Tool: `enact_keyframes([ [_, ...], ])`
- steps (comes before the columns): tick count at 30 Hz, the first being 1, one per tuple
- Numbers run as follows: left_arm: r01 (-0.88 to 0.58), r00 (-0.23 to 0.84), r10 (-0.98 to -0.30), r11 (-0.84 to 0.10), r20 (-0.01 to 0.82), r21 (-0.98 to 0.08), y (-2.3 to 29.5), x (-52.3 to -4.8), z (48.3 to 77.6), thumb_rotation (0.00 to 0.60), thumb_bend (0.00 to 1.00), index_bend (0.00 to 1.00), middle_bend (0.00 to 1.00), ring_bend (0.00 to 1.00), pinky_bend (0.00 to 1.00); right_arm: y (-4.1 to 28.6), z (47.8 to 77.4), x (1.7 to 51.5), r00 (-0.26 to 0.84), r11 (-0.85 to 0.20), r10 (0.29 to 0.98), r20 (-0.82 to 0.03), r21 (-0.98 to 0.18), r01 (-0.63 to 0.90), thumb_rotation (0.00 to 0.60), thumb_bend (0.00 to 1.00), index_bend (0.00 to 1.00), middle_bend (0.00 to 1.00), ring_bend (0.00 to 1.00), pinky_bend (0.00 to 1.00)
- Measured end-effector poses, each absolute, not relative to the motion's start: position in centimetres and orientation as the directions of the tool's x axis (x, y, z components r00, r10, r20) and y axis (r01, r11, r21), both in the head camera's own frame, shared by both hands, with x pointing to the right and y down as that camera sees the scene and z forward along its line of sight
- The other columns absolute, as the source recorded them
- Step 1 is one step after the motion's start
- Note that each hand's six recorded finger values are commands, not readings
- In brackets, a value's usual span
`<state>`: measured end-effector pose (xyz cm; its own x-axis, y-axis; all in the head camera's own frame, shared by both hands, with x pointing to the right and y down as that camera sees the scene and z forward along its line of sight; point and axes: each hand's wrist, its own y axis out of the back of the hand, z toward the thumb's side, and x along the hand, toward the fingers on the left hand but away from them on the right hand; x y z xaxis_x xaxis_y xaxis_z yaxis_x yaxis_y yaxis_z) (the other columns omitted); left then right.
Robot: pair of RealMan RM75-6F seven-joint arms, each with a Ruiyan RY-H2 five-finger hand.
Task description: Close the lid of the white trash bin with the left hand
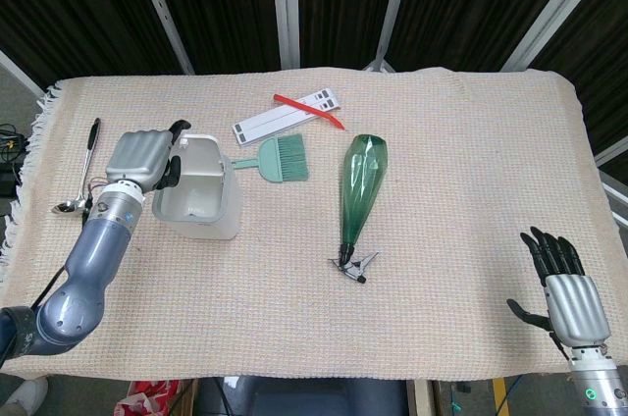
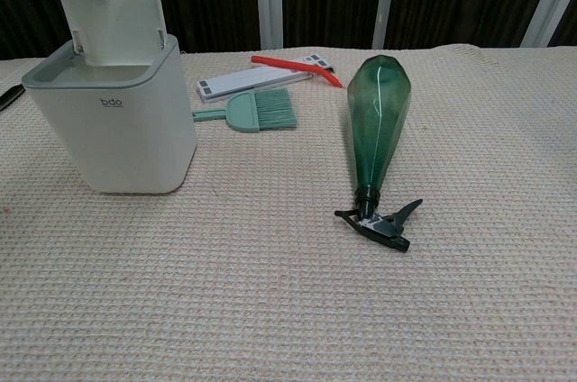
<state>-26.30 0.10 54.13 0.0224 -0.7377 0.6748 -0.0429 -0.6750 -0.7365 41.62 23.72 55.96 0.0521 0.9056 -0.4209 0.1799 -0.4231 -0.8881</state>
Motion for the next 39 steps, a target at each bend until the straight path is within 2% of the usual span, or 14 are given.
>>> enact_keyframes([
  [9, -0.040, 0.022, -0.728, -0.686, 0.685, -0.727, 0.3, -25.5, 54.6, 0.600, 0.68, 0.18, 1.00, 0.91, 1.00, 23.8, 55.7, 41.8, 0.050, -0.417, 0.909, -0.415, -0.891, 0.178, 0.600, 0.21, 0.00, 0.00, 0.00, 0.00],
  [17, -0.033, 0.043, -0.721, -0.693, 0.691, -0.721, 0.7, -25.7, 53.1, 0.600, 0.69, 0.18, 1.00, 0.91, 1.00, 23.9, 55.5, 41.9, 0.049, -0.413, 0.910, -0.411, -0.894, 0.176, 0.600, 0.21, 0.00, 0.00, 0.00, 0.00],
  [31, 0.022, 0.083, -0.608, -0.791, 0.790, -0.611, 4.1, -26.7, 52.2, 0.600, 0.69, 0.19, 1.00, 0.92, 1.00, 24.0, 55.4, 41.7, 0.054, -0.411, 0.911, -0.408, -0.895, 0.174, 0.600, 0.21, 0.00, 0.00, 0.00, 0.00],
  [39, 0.080, 0.100, -0.574, -0.810, 0.813, -0.581, 5.8, -27.3, 51.5, 0.600, 0.70, 0.18, 1.00, 0.92, 1.00, 24.1, 55.4, 41.8, 0.051, -0.413, 0.910, -0.411, -0.893, 0.177, 0.600, 0.21, 0.00, 0.00, 0.00, 0.00],
])
